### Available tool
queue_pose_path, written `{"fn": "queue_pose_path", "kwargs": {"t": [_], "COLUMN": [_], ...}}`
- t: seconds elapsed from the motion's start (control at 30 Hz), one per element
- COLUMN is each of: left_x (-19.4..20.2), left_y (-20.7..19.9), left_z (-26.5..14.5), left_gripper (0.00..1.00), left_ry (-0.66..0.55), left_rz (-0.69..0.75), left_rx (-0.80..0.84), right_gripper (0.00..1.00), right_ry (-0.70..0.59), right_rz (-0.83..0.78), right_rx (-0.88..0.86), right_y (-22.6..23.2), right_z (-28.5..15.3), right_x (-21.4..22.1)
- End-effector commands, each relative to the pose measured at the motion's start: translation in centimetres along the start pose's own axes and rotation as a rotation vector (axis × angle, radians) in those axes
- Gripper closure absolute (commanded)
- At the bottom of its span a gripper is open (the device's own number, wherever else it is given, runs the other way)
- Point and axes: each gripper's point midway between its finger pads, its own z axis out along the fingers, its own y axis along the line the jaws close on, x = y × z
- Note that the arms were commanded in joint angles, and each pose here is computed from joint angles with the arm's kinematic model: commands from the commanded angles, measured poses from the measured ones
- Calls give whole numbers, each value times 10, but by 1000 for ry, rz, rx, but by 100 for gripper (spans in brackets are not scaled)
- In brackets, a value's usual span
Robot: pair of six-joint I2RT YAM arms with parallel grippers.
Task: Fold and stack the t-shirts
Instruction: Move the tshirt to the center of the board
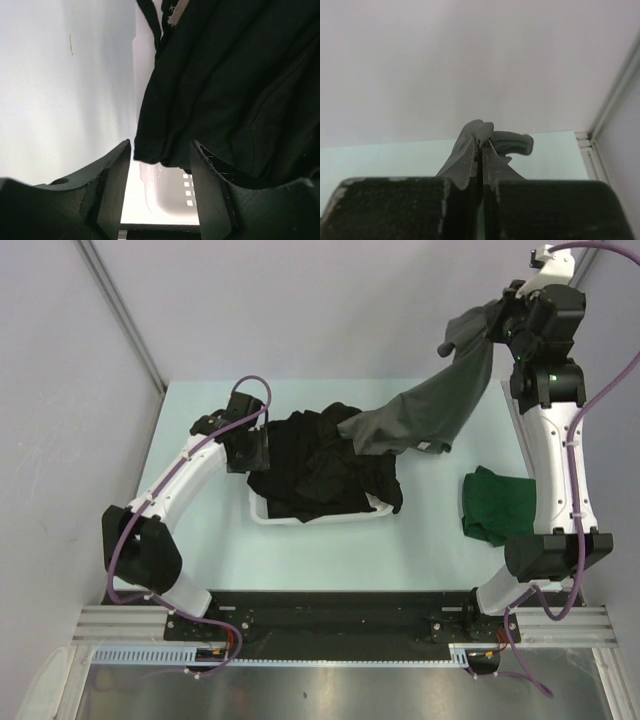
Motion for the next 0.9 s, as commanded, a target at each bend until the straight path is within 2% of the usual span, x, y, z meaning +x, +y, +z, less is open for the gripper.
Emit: {"fn": "queue_pose_path", "kwargs": {"t": [0.0,0.3,0.7,0.87], "left_x": [-21,-13,0,4], "left_y": [-12,-12,-7,-4], "left_z": [-6,-3,-1,-2], "left_gripper": [44,44,44,44], "left_ry": [-39,-21,-16,-18], "left_rz": [20,27,13,7], "left_rx": [41,45,42,36], "right_gripper": [100,100,100,100], "right_ry": [-122,-146,5,10], "right_rz": [-42,-70,28,6], "right_rx": [146,253,69,-1], "right_y": [-40,-69,-38,-14], "right_z": [-32,-43,18,35], "right_x": [-42,-47,18,24]}}
